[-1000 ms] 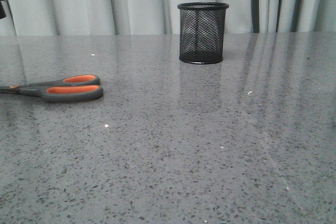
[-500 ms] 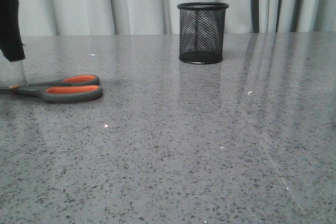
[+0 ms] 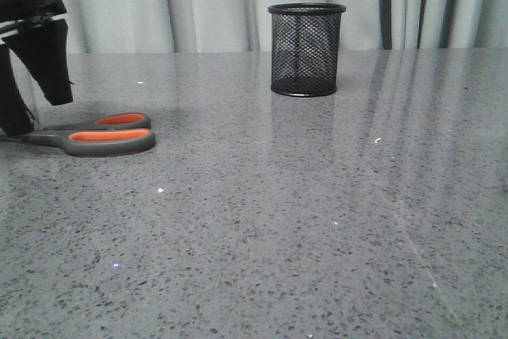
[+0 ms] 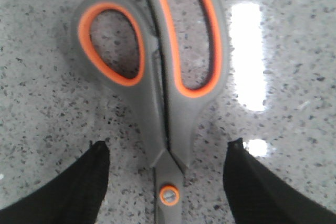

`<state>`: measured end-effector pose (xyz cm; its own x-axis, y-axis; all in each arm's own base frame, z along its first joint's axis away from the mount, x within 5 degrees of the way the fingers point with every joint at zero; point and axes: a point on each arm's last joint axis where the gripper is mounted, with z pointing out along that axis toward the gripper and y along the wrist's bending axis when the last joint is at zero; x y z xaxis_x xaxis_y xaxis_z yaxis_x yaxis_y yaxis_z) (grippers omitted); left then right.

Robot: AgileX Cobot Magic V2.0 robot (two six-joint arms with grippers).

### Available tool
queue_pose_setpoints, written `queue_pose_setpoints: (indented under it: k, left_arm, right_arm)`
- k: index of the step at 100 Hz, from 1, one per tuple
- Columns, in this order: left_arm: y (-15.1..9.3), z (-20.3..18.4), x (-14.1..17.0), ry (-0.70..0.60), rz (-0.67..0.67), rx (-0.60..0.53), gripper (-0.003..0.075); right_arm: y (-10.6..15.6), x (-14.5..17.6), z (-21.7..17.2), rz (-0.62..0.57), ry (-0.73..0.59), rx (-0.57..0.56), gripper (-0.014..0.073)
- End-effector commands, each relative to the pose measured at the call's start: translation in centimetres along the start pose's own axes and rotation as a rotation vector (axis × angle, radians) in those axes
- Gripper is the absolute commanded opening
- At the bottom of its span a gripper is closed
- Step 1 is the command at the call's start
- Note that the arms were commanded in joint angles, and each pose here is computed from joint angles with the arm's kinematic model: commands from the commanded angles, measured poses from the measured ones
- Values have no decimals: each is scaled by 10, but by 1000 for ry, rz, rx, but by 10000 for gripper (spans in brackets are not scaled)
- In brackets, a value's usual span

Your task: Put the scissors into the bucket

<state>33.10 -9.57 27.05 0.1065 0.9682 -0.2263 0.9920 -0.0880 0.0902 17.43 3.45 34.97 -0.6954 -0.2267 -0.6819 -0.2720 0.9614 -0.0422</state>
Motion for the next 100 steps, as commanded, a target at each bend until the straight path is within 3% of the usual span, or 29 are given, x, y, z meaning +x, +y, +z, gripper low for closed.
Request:
queue_pose_setpoints:
  k: [1, 75, 83, 100]
  left_arm:
    - [-3, -14, -8, -30, 12, 6, 442]
    - [2, 1, -4, -9, 8, 45, 435]
    - [2, 1, -4, -8, 7, 47, 388]
    - [2, 1, -4, -8, 7, 47, 215]
  right_arm:
    - [-1, -11, -9, -12, -84, 11, -50]
    - [-1, -11, -9, -19, -80, 9, -50]
    - [-1, -11, -9, -19, -80, 9, -50]
    - [-1, -11, -9, -19, -80, 9, -50]
